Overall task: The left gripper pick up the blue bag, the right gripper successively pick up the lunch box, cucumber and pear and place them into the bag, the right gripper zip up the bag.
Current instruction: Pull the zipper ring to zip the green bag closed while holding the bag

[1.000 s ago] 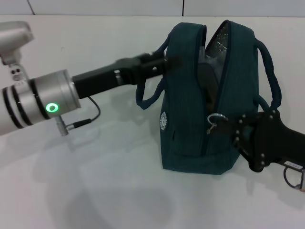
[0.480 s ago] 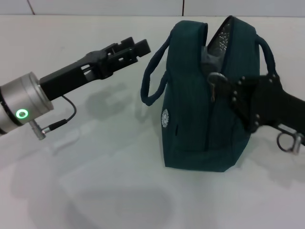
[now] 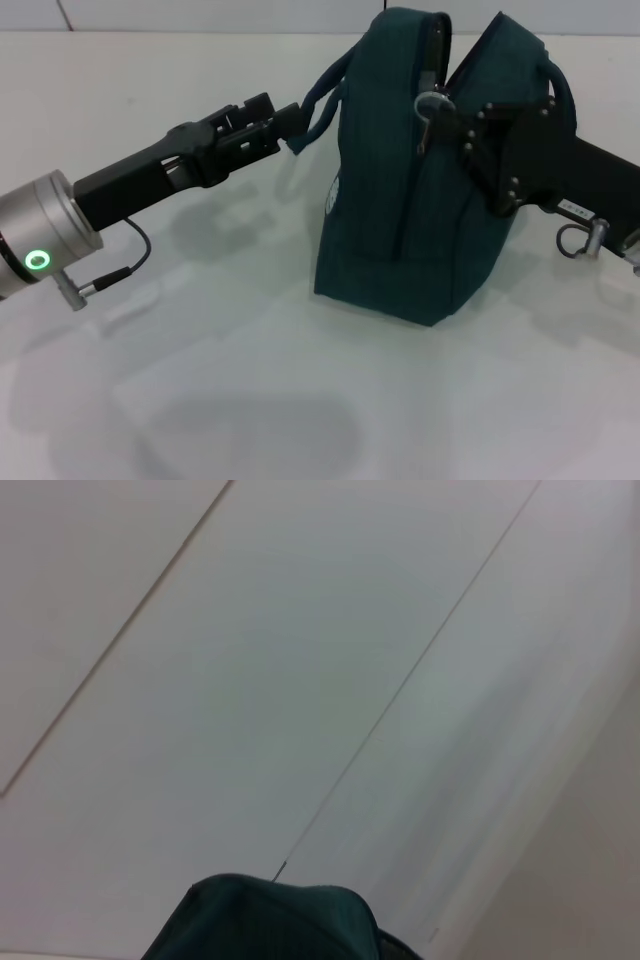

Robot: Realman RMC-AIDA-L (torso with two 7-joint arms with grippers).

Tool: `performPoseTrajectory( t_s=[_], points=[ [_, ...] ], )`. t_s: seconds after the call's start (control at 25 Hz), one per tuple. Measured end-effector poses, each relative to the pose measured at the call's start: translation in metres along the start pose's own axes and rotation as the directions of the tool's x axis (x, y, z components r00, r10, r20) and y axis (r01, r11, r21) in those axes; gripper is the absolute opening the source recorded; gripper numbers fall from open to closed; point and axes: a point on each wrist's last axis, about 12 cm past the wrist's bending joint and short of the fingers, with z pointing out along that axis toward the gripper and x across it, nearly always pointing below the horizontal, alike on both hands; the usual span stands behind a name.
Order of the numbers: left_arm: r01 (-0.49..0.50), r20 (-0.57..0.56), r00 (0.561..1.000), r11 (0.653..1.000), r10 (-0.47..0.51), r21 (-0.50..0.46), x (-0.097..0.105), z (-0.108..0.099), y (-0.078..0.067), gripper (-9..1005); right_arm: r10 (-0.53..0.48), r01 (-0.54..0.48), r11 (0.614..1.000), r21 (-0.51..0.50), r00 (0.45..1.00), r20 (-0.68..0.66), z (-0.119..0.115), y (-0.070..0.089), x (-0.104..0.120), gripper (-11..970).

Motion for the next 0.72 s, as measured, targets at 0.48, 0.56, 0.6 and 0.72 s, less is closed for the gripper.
performPoseTrajectory(
  t_s=[0.48, 0.56, 0.6, 0.72],
  points=[
    [-0.023, 0.017, 1.000, 0.999, 0.024, -0.030, 0.000, -0.009, 0.003, 876, 0.032, -0.033, 0.999, 0.015, 0.999, 0.032, 0.012, -0.008, -0.007, 12],
    [-0.024, 0.015, 1.000, 0.999, 0.025, -0.028, 0.000, -0.008, 0.002, 876, 0.032, -0.033, 0.999, 0.034, 0.999, 0.043, 0.014, -0.011, -0.009, 12],
    [-0.026, 0.012, 1.000, 0.999, 0.026, -0.027, 0.001, -0.008, 0.002, 876, 0.031, -0.033, 0.999, 0.043, 0.998, 0.047, 0.015, -0.013, -0.010, 12],
    [-0.030, 0.006, 1.000, 0.999, 0.030, -0.026, 0.002, -0.007, 0.002, 876, 0.031, -0.033, 0.998, 0.050, 0.998, 0.049, 0.019, -0.016, -0.011, 12]
  ],
)
